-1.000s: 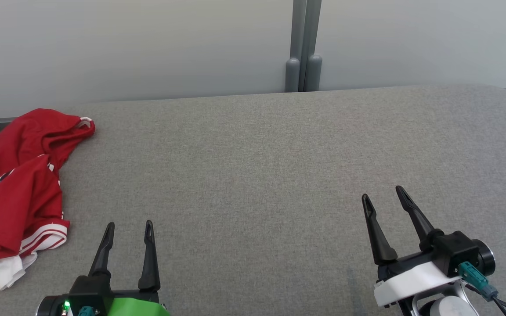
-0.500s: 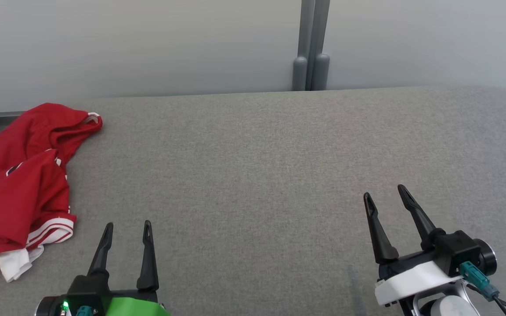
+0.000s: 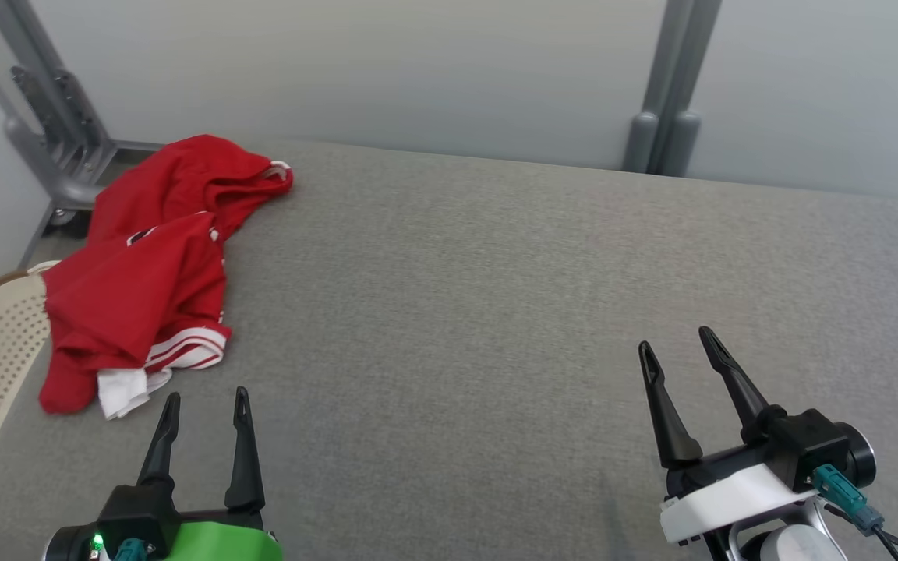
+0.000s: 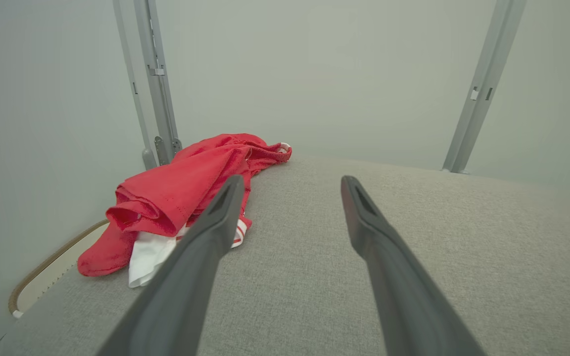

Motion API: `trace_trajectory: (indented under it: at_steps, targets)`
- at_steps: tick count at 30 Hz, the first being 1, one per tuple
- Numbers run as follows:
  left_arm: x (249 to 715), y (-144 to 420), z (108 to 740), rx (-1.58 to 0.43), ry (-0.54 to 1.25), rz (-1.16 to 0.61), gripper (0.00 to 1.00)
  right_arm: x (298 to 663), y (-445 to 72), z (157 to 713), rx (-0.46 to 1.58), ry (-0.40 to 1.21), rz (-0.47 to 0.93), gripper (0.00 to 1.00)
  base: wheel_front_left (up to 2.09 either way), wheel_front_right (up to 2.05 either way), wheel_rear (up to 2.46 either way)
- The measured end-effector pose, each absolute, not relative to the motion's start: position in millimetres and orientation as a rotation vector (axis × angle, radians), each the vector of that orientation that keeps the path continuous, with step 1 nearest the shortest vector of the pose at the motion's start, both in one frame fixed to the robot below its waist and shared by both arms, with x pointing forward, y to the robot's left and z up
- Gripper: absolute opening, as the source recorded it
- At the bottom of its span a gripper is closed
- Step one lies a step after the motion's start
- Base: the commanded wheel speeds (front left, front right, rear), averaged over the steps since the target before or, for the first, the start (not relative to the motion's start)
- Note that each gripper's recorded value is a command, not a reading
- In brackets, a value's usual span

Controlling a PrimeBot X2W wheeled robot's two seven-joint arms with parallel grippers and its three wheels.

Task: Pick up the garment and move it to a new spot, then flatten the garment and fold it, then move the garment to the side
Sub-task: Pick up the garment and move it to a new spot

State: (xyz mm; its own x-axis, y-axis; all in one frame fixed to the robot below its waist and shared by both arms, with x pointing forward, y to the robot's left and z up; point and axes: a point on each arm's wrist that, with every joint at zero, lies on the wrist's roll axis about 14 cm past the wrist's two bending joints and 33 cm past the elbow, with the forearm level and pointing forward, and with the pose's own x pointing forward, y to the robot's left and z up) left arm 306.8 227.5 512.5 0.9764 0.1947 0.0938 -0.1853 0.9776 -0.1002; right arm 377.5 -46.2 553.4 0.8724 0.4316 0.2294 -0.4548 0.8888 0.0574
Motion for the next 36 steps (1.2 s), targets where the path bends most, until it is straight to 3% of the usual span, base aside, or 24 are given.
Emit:
trace_trajectory:
  at_steps: [18, 36]
  targets:
    - [227.8, 293.6, 511.1, -0.085, -0.103, 0.463, 1.00, 368.8, 53.0, 553.6, 0.156, -0.188, 0.757, 1.00, 0.00, 0.00, 0.00]
    - [253.2, 293.2, 521.9, -0.036, -0.062, 0.375, 1.00, 376.8, 38.7, 548.8, 0.150, -0.182, 0.710, 1.00, 0.00, 0.00, 0.00]
